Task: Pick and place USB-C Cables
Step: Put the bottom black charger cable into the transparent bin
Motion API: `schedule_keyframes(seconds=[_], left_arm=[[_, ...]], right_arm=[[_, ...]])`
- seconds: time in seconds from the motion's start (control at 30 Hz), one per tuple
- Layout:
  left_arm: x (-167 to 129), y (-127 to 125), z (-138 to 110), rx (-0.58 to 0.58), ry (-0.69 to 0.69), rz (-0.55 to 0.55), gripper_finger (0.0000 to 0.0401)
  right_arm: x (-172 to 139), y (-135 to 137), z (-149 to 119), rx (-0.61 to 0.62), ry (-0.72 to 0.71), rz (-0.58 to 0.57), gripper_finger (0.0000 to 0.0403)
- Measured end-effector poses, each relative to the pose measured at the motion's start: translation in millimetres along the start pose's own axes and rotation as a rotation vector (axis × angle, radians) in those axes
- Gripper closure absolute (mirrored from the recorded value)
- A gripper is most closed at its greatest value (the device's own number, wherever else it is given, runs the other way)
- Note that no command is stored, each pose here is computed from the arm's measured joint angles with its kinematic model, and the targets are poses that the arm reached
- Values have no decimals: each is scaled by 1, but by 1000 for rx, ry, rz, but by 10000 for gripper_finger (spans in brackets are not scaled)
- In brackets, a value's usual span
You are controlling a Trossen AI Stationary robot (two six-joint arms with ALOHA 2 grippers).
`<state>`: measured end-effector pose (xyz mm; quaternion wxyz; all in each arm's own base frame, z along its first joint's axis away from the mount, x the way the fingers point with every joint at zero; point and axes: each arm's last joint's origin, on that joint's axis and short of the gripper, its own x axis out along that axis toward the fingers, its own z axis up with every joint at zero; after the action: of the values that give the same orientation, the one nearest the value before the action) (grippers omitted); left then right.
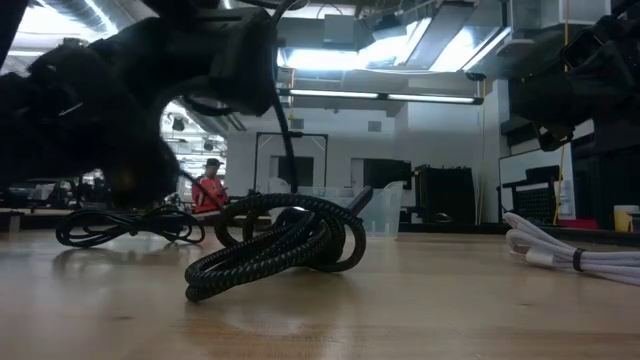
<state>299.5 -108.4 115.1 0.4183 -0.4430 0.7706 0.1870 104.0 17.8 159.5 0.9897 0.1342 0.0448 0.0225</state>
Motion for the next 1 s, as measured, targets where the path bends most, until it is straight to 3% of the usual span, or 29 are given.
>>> schedule_keyframes(seconds=[0.1,0.3,0.6,0.8,1.0], left_arm=[[-10,-4,-5,58,-69,1,399],[-44,-7,-18,68,-250,41,400],[-113,-21,-21,184,-408,-104,401],[-170,-19,0,287,-590,-164,401],[-235,4,32,332,-876,-145,401]], right_arm=[[0,0,0,0,0,0,239],[0,0,0,0,0,0,239],[0,0,0,2,0,1,239],[0,0,0,2,0,1,239],[0,0,0,0,-1,0,239]])
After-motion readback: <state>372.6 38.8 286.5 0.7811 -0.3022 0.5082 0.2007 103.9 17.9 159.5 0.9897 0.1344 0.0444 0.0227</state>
